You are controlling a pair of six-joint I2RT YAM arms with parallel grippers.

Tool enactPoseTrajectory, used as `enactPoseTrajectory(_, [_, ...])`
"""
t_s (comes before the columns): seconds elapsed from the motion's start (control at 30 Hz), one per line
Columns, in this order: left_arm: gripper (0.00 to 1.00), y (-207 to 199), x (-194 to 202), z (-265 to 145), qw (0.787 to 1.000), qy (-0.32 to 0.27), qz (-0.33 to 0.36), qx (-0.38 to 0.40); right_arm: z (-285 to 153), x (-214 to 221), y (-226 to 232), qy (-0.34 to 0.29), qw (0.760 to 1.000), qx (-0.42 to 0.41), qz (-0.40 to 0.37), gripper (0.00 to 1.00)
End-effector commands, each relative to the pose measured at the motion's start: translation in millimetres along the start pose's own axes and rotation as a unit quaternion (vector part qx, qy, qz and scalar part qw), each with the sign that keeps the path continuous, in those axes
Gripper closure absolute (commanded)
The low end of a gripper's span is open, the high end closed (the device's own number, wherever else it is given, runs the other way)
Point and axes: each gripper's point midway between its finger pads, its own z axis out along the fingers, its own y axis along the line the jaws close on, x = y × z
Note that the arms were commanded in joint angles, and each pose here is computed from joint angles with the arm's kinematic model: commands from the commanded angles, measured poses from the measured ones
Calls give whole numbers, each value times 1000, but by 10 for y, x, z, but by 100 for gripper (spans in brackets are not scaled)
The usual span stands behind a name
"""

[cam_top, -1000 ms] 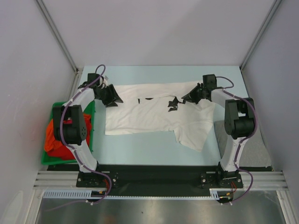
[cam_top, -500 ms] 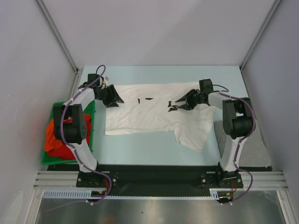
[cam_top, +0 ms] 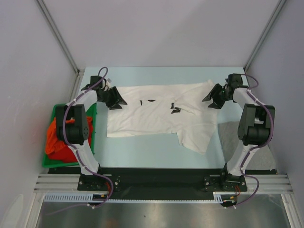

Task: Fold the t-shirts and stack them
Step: Fold the tshirt

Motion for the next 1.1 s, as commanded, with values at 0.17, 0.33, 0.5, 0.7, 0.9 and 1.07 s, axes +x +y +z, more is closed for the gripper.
enactPoseTrajectory(0.17, [49, -275, -352, -26, 999, -36, 13, 28, 307, -627, -67, -77, 993, 16, -88, 34])
enactPoseTrajectory(0.33, [49, -253, -493, 29, 999, -40, 2, 31, 350, -1008, 3, -119, 990, 11, -78, 28])
enactPoseTrajectory(0.5, [48, -243, -656, 53, 998, -48, -5, 37, 470, -1282, 70, -132, 989, 1, -69, 35])
enactPoseTrajectory(0.7, [52, -294, -644, 138, 997, -25, -8, 68, 652, -1530, 142, -140, 987, -11, -73, 54])
enactPoseTrajectory(0.9, [49, -765, -268, 357, 993, 24, 49, 104, 623, -1572, 231, -136, 989, -23, -60, 45])
enactPoseTrajectory(1.07, [48, -1174, 171, 572, 985, 70, 96, 128, 443, -1466, 213, -117, 993, 7, -30, 43])
